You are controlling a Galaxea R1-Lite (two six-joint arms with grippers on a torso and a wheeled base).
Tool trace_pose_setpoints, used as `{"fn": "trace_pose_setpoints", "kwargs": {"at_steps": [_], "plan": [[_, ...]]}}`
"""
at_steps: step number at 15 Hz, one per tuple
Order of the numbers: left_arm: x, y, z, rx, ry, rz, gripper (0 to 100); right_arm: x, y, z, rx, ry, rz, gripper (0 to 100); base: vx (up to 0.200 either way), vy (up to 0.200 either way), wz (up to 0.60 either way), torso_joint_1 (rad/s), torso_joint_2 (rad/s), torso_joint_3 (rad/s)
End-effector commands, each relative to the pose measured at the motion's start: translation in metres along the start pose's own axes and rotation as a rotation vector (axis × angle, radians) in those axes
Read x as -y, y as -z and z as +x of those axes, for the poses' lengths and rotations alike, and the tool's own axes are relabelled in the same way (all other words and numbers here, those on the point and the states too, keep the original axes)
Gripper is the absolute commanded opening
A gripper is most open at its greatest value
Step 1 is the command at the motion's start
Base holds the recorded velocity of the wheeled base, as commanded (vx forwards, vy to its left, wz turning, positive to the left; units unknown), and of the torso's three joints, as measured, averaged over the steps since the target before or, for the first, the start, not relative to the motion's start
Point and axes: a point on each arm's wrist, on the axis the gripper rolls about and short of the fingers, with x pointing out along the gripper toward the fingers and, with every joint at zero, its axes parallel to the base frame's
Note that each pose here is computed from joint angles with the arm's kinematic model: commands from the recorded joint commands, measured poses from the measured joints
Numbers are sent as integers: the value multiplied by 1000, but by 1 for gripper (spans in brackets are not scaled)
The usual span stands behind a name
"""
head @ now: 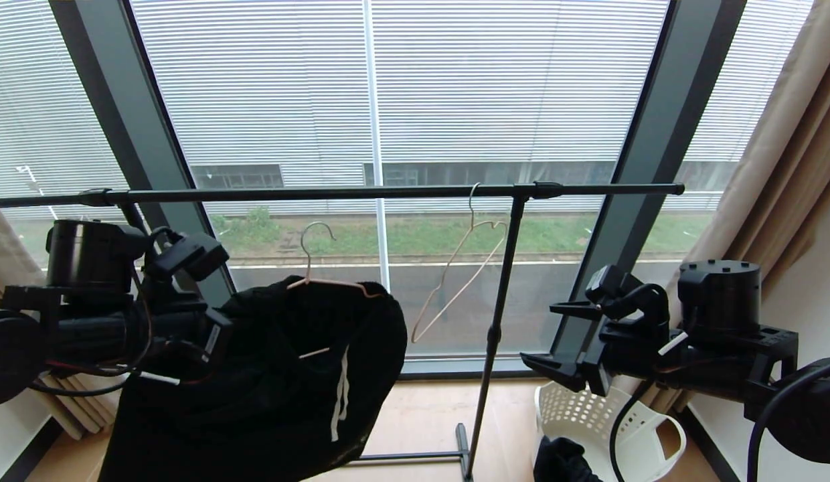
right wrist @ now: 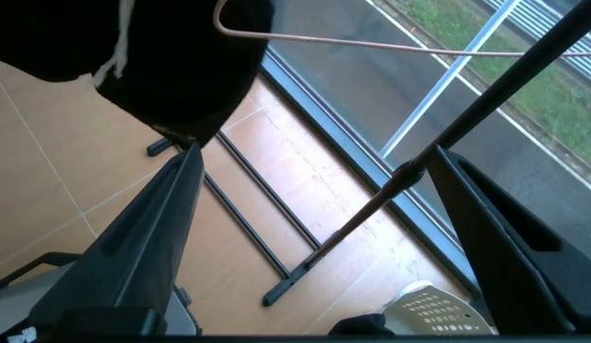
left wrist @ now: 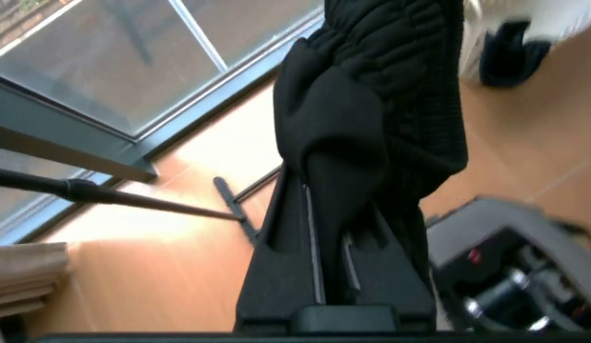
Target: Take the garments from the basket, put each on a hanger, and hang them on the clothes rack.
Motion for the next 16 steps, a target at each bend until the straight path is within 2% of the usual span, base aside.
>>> {"fn": "trace_pose_setpoints", "kwargs": {"at_steps": [1,2,4,5,7,10,11,14,16], "plan": [[6,-17,15,29,-1,-34,0,0,0,0,1,0,-1,100,0,0,0,0,0,0],[14,-30,21,53,-14,-82,0,0,0,0,1,0,-1,100,0,0,0,0,0,0],[18,-38,24,79,-4,-103,0,0,0,0,1,0,-1,100,0,0,0,0,0,0],[18,-49,32,99,-26,-110,0,0,-1,0,2,0,-2,100,0,0,0,0,0,0],[19,-60,54,94,-91,-108,0,0,-1,0,2,0,-2,100,0,0,0,0,0,0],[23,-79,69,135,-110,-168,0,0,-1,0,4,1,-2,100,0,0,0,0,0,0],[25,-83,78,137,-123,-170,0,0,-1,0,4,1,-2,100,0,0,0,0,0,0],[32,-85,92,124,-139,-166,0,0,-1,0,2,0,-2,100,0,0,0,0,0,0],[38,-86,106,117,-141,-193,0,0,0,0,1,0,-1,100,0,0,0,0,0,0]]}}
